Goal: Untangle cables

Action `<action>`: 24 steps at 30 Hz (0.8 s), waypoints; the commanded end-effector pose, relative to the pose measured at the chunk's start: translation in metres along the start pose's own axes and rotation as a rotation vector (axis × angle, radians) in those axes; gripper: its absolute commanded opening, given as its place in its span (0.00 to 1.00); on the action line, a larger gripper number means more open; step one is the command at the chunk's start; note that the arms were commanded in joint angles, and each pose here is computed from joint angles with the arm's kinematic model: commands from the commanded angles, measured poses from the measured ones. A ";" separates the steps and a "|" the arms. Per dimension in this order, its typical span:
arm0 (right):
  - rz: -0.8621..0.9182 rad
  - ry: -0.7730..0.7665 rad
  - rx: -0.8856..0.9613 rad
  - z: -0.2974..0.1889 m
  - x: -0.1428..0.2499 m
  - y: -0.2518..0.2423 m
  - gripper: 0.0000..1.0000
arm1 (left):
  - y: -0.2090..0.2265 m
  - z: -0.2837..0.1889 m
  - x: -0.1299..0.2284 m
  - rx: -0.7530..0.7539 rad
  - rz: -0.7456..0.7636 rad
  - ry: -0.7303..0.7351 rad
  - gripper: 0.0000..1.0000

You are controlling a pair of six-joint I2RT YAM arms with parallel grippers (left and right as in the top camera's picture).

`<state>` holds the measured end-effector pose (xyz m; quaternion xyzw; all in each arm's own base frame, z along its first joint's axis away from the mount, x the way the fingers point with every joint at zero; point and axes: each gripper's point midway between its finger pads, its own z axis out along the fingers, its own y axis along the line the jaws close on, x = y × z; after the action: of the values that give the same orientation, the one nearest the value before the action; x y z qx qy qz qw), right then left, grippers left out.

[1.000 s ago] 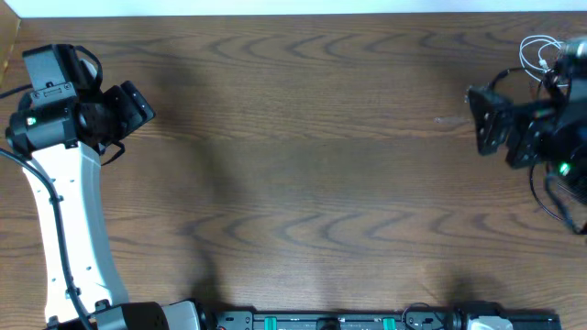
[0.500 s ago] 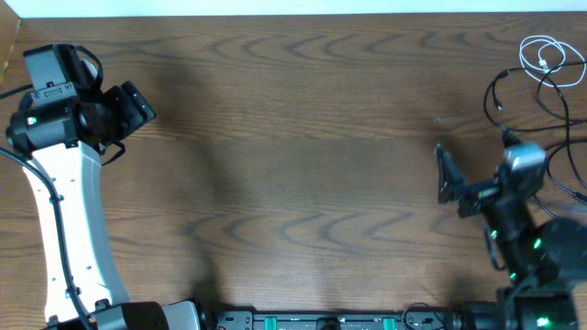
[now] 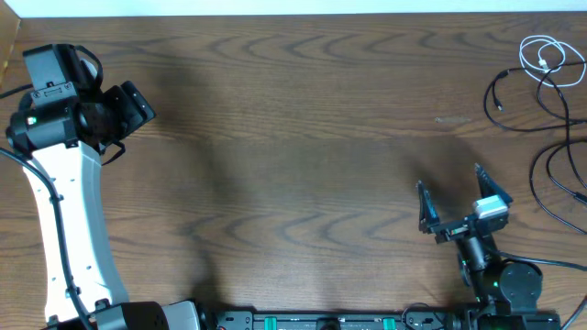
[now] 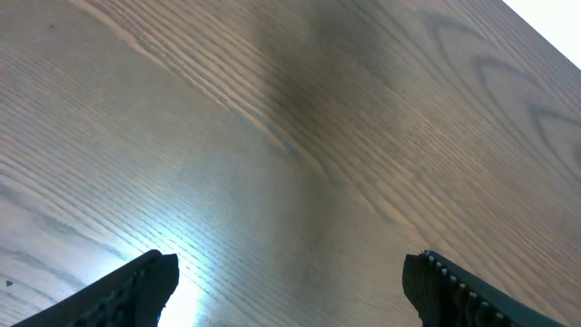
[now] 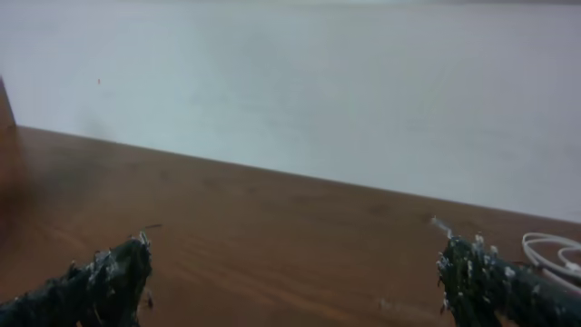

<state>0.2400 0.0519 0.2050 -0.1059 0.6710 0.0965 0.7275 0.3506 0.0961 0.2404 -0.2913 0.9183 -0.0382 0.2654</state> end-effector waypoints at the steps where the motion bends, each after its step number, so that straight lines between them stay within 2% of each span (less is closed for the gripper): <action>1: 0.002 0.004 0.002 -0.001 0.012 0.000 0.99 | 0.000 0.000 -0.002 -0.003 -0.006 -0.001 0.84; 7: 0.034 0.133 -0.008 -0.004 0.044 0.003 0.99 | 0.000 0.000 -0.002 -0.003 -0.006 -0.001 0.84; 24: 0.061 0.138 -0.007 -0.004 0.045 0.003 0.99 | 0.000 0.000 -0.002 -0.003 -0.006 -0.001 0.84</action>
<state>0.2398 0.0520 0.1617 -0.0968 0.7200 0.1062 0.6789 0.3506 0.0961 0.2404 -0.2913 0.9183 -0.0382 0.2654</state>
